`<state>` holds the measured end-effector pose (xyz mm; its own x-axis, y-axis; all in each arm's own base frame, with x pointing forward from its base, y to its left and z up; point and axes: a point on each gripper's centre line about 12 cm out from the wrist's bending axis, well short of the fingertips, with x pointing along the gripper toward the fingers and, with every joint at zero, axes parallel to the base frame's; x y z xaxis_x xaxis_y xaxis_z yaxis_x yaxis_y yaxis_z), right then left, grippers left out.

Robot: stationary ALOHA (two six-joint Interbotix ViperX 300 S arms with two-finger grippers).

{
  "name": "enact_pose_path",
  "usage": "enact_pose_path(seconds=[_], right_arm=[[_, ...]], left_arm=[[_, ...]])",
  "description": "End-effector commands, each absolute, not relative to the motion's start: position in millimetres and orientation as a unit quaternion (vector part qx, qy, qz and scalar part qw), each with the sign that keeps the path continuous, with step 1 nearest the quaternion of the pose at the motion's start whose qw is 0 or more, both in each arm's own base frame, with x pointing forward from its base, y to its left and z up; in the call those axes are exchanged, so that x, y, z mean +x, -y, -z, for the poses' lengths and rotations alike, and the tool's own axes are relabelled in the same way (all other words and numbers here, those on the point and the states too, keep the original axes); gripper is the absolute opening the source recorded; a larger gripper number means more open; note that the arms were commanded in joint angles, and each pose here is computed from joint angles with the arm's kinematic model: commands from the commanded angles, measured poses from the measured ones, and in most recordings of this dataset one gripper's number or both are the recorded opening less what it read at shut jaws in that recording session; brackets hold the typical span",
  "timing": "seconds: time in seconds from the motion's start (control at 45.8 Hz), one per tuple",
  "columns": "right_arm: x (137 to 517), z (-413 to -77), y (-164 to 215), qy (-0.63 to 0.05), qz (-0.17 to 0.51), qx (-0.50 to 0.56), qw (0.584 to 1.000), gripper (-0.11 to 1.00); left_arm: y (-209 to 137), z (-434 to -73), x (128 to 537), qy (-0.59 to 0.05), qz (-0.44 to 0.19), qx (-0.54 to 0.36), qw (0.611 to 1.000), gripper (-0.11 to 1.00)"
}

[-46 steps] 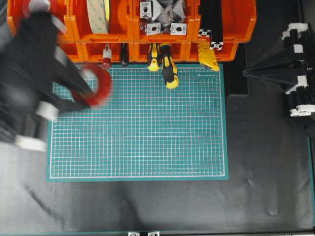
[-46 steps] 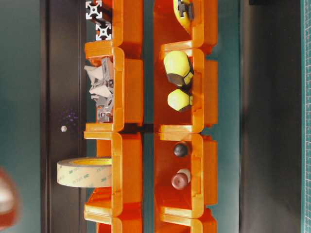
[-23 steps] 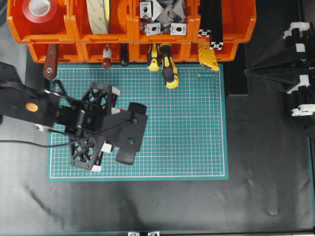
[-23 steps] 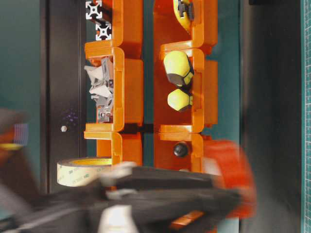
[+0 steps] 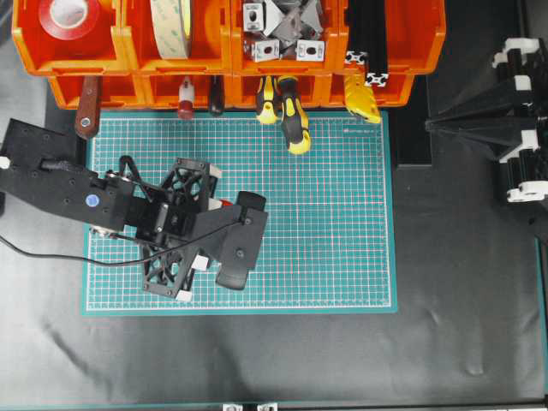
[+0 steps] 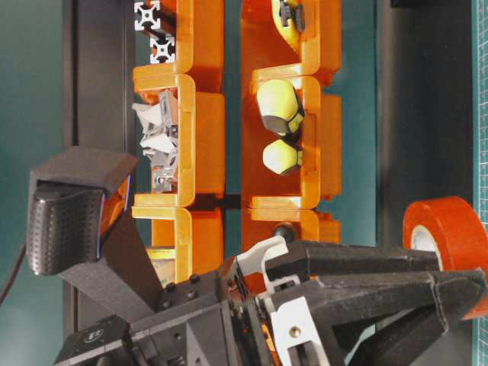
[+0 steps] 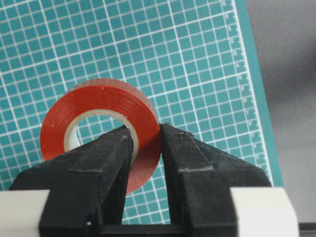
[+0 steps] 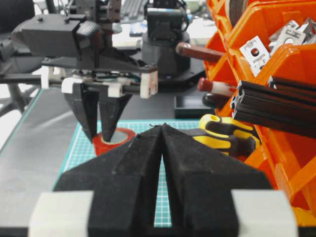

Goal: Pick vinyl tape from container rack with left arm.
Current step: 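Carry the red tape roll to the mat center and lower it, then open the left gripper to release the tape roll on the mat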

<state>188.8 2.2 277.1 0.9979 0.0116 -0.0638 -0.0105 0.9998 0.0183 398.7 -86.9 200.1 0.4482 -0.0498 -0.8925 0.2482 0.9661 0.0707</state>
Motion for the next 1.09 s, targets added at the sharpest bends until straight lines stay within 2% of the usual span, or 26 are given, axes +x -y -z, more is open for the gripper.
enact_pose_path(seconds=[0.0,0.328,0.393,0.437,0.59,0.677,0.873,1.07], right_arm=[[191,-291,-2,-0.016,-0.006,0.01,1.0,-0.01],[191,-291,-2,-0.017,-0.006,0.01,1.0,-0.01],[191,-290,-3,-0.017,-0.006,0.011,1.0,-0.01],[191,-290,-3,-0.017,-0.006,0.011,1.0,-0.01],[191,-290,-3,-0.017,-0.006,0.01,1.0,-0.01],[191,-290,-3,-0.018,-0.006,0.009,1.0,-0.01],[191,-290,-2,-0.018,-0.006,0.01,1.0,-0.01],[191,-290,-3,-0.018,-0.006,0.01,1.0,-0.01]], left_arm=[[87,-209,401,-0.504,0.089,0.095,0.854,0.18],[85,-207,403,-0.498,0.088,0.093,0.858,0.18],[84,-207,403,-0.497,0.085,0.091,0.858,0.22],[83,-207,403,-0.497,0.085,0.091,0.858,0.3],[82,-206,402,-0.499,0.084,0.092,0.858,0.76],[82,-207,401,-0.498,0.083,0.089,0.858,0.89],[83,-219,398,-0.485,0.082,0.083,0.867,0.88],[90,-260,380,-0.441,0.095,0.081,0.889,0.88]])
